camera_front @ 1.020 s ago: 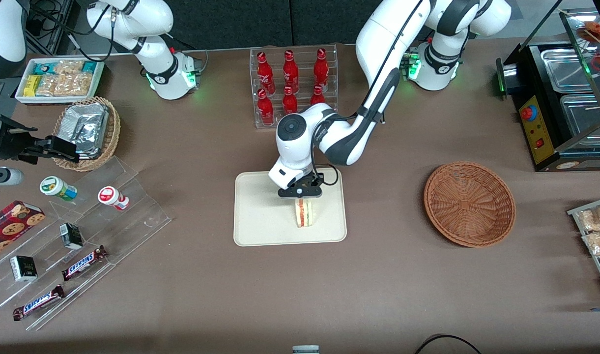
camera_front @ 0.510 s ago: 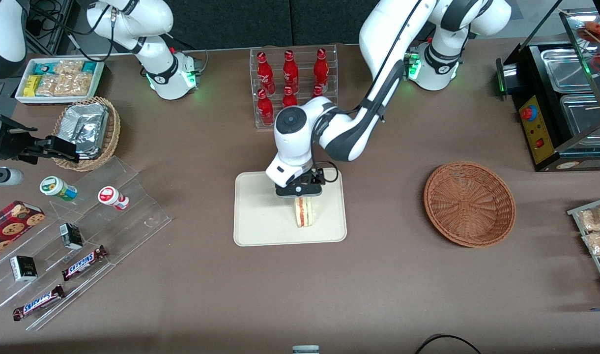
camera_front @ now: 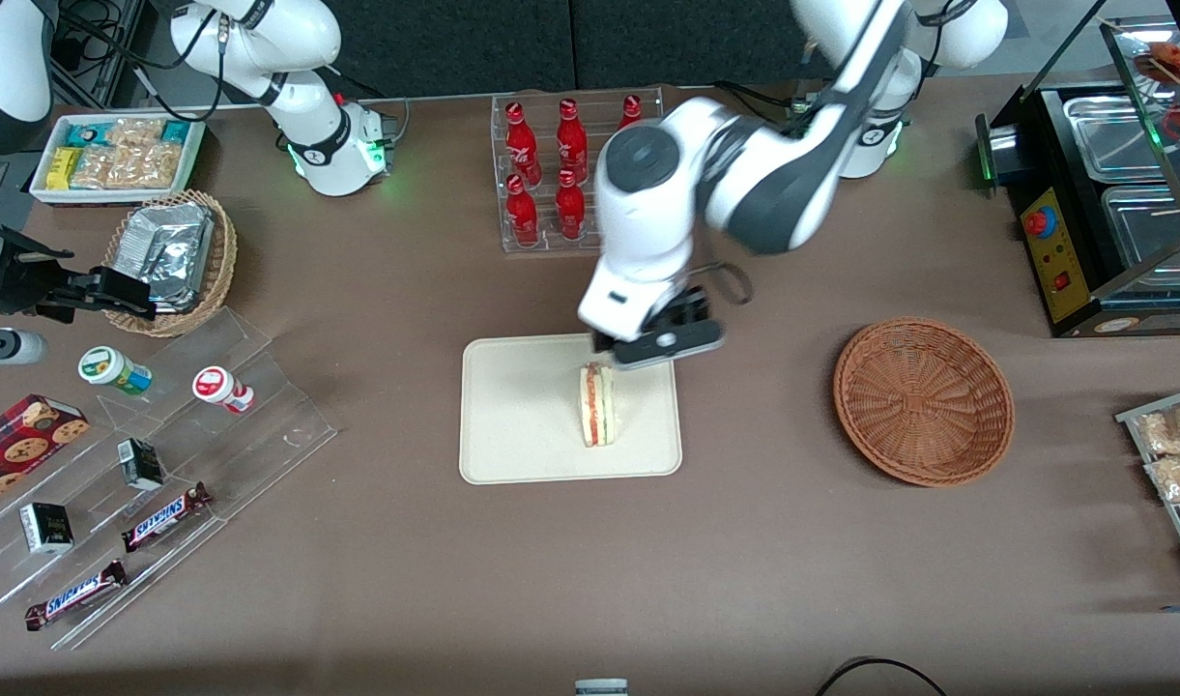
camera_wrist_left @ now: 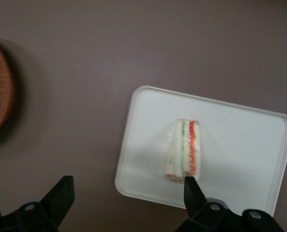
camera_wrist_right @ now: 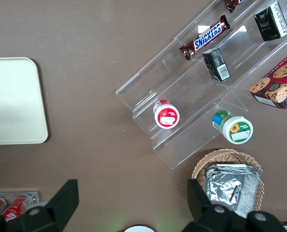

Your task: Place sandwich from basket to tray

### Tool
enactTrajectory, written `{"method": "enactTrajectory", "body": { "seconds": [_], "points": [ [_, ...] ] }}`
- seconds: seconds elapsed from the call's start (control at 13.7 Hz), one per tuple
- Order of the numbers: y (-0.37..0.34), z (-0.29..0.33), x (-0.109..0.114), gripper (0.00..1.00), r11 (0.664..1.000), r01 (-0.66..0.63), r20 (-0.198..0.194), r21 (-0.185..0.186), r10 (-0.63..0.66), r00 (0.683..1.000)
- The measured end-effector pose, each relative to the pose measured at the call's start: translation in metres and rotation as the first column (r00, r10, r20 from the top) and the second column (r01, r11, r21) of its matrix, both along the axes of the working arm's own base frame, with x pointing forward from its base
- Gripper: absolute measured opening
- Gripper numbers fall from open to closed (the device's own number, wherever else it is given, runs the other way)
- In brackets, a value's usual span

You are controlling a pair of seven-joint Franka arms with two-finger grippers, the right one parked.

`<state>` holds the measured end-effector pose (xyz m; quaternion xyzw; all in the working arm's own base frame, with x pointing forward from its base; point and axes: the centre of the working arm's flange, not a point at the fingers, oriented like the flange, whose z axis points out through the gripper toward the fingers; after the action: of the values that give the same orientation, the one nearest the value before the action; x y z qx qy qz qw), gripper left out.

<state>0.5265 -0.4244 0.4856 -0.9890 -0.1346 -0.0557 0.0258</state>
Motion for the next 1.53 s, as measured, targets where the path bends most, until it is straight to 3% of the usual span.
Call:
{"method": "enactTrajectory", "body": {
  "seconds": [0.22,0.36,0.51,0.8,1.09,1.31,1.53],
  "points": [
    [0.062,0.062,0.005,1.00,0.996,-0.089,-0.011,0.010,0.089,0.996],
    [0.104,0.085,0.009,1.00,0.990,-0.137,-0.048,0.027,0.138,0.989],
    [0.148,0.101,0.015,1.00,0.993,-0.112,-0.122,0.027,0.115,0.986],
    [0.248,0.142,0.024,1.00,0.997,-0.070,-0.164,0.008,0.071,0.984],
    [0.340,0.182,0.000,1.00,0.999,0.052,-0.227,-0.010,-0.053,0.973],
    [0.392,0.204,-0.020,1.00,0.993,0.112,-0.233,-0.035,-0.117,0.965],
    [0.420,0.216,-0.033,1.00,0.979,0.176,-0.208,-0.105,-0.194,0.959]
  ]
}}
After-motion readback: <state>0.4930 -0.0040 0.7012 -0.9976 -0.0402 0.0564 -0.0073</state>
